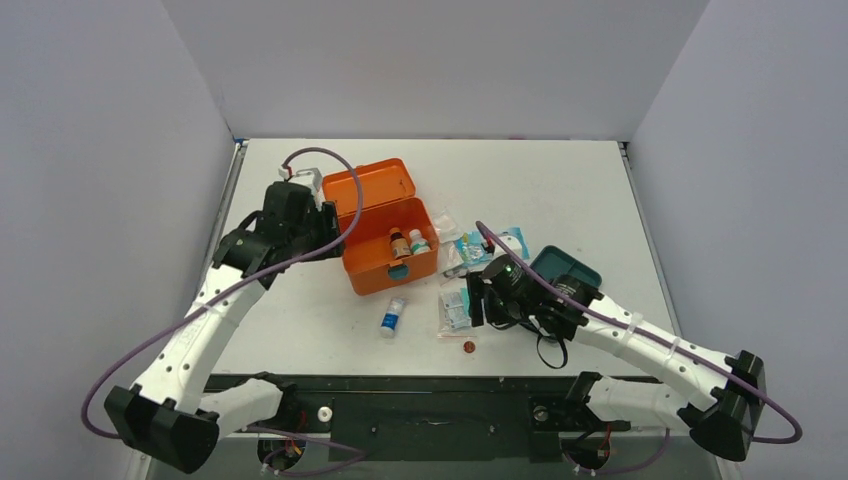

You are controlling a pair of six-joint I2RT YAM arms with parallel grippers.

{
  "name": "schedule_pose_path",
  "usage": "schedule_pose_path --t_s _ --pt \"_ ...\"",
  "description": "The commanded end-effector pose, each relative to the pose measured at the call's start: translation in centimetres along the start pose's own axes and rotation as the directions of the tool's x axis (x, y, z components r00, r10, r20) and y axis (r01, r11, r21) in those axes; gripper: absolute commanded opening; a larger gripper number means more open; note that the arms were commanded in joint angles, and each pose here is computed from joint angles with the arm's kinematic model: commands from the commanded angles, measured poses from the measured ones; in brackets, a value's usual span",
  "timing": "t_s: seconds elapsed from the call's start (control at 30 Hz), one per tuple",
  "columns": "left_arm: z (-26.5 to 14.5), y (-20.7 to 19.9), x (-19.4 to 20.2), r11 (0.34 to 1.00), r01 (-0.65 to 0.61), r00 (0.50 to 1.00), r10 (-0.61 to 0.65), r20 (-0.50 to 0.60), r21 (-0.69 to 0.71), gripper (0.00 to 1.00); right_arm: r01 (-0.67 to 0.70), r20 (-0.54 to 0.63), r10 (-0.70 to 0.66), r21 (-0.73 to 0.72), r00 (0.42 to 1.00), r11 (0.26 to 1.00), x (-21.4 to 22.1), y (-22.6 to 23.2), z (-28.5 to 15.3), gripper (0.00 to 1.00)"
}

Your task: Organize the medicine kit

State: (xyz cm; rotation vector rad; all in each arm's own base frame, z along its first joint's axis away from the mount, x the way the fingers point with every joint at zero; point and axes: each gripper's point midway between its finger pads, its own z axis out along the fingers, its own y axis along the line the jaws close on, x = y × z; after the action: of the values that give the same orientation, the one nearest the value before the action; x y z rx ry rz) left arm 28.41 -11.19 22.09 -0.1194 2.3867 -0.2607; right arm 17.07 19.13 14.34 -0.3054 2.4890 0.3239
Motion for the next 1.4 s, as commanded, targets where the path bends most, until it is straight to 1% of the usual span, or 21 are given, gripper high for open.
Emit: schedule_pose_path --t_s 0.0,0.13,0.3,0.4,0.63,0.87,1.07,1.37 --pt "-2.0 -2.6 0.3 0.978 -0.055 0.996 0.039 0.081 0.201 0.49 -0.076 0.048 0.074 0.045 0.996 0.996 -2.3 -0.1 1.2 0.65" --pt "-2.6 -2.9 1.5 0.961 -0.087 0.992 0.06 0.111 0.264 0.51 -0.124 0.02 0.123 0.076 0.992 0.989 -2.1 -1.0 3.4 0.62" --pt "-3.1 -3.1 2.8 0.941 -0.128 0.989 0.096 0.114 0.314 0.52 -0.154 0.009 0.154 0.09 0.988 0.984 -2.3 -1.2 5.6 0.58" --pt "-2.8 -2.8 3.4 0.941 -0.14 0.988 0.111 0.111 0.307 0.52 -0.155 -0.008 0.157 0.115 0.988 0.981 -2.3 -1.4 6.8 0.54" --pt "-2.2 -2.4 4.7 0.939 -0.148 0.988 0.124 0.096 0.309 0.52 -0.179 -0.052 0.19 0.173 0.98 0.969 -2.1 -2.2 9.8 0.48" --pt "-1.6 -1.6 5.5 0.945 -0.15 0.986 0.12 0.117 0.292 0.52 -0.201 -0.083 0.221 0.202 0.972 0.959 -1.8 -3.1 12.0 0.46" --pt "-1.8 -1.4 5.6 0.943 -0.157 0.982 0.116 0.15 0.295 0.53 -0.212 -0.101 0.238 0.216 0.966 0.953 -1.7 -3.5 13.3 0.4" --pt "-1.4 -1.4 5.9 0.945 -0.158 0.983 0.123 0.136 0.288 0.53 -0.198 -0.137 0.244 0.282 0.96 0.939 0.3 -5.3 14.6 0.32"
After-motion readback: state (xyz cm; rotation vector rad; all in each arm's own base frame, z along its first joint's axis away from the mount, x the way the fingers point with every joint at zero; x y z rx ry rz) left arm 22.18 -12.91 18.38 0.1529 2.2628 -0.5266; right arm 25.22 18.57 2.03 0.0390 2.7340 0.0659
